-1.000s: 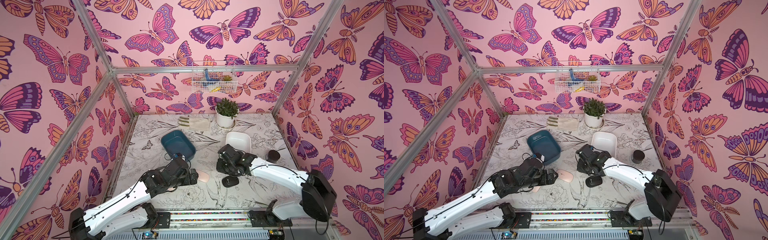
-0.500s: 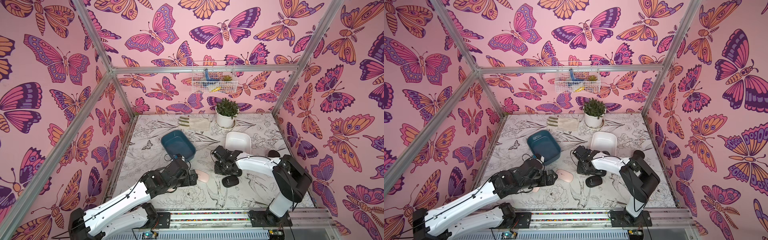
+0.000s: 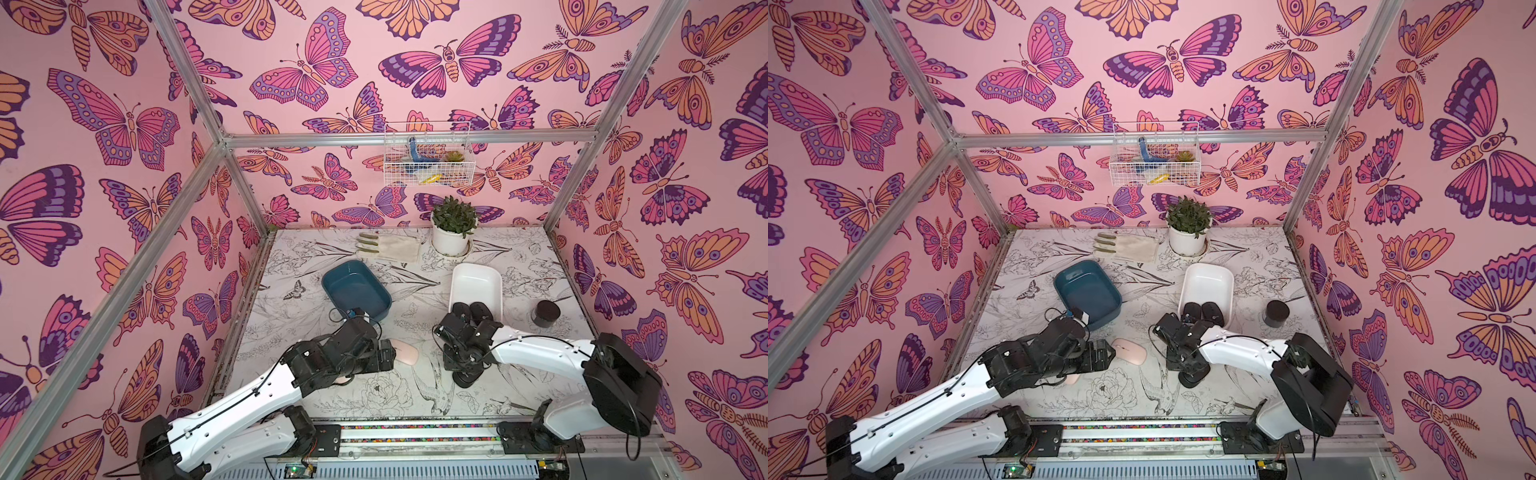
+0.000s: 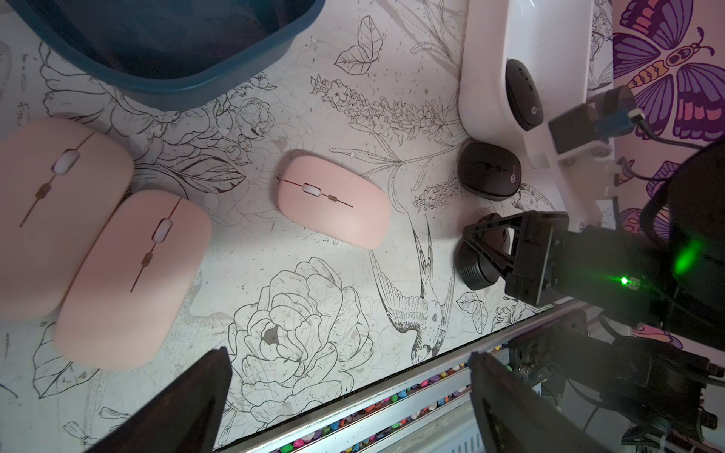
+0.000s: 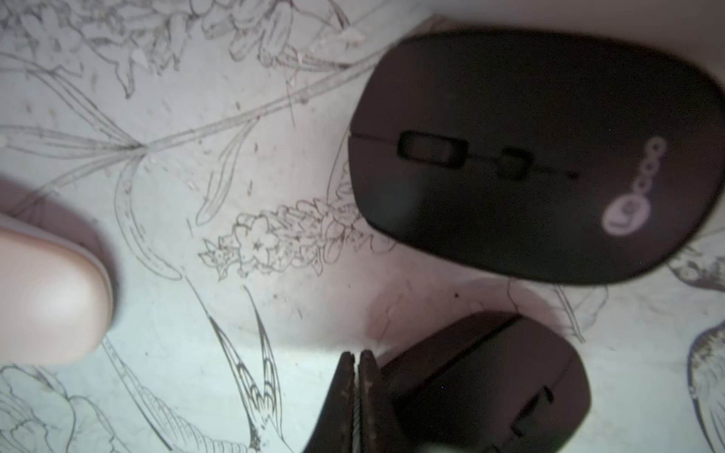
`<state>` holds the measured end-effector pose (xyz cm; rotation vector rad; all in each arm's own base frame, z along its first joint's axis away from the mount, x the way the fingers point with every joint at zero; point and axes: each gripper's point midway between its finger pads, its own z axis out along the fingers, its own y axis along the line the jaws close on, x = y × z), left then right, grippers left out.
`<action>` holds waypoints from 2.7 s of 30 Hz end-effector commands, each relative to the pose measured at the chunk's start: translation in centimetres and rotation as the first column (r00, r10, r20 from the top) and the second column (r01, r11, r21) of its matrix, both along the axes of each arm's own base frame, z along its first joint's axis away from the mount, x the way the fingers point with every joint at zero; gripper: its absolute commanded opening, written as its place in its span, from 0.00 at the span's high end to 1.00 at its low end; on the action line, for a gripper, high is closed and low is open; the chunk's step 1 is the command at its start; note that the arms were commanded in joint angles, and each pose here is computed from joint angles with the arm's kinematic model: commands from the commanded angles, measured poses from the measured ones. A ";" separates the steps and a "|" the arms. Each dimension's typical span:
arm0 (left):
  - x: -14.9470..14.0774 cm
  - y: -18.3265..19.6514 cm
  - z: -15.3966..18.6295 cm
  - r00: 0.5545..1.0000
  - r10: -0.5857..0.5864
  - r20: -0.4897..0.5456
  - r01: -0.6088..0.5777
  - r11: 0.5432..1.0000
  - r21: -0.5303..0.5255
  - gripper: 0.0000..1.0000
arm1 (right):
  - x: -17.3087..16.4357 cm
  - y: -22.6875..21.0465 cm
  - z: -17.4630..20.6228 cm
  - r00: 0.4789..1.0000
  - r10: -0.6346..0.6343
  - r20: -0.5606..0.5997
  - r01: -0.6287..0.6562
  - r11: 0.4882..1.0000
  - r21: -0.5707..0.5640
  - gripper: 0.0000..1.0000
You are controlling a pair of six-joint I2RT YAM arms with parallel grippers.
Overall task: Place the mice by color into the storage box
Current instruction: Pick up the mouse from the center of the board, then place the mouse in the storage box.
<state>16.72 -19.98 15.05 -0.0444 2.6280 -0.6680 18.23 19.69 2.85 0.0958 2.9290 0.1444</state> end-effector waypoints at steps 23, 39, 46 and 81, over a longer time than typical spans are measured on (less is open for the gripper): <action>-0.6 1.0 -1.7 1.000 0.011 -0.023 -0.010 0.999 0.040 0.01 | -6.2 -7.1 0.5 0.993 -0.114 0.025 0.114 0.993 0.015 0.21; -0.8 1.2 -1.5 1.000 0.015 -0.016 -0.015 1.000 0.027 0.01 | -4.3 -5.0 -0.1 0.997 -0.072 0.017 0.072 0.996 -0.045 0.23; -0.7 1.2 -1.8 1.000 0.014 -0.018 -0.013 0.999 0.042 0.01 | -3.9 -5.6 -0.9 0.997 -0.083 0.010 0.083 0.995 -0.053 0.30; 0.0 0.8 -1.0 1.000 -0.007 -0.002 0.007 0.998 0.068 0.01 | 5.9 -6.6 12.2 0.962 -0.103 0.254 0.090 0.994 0.063 0.69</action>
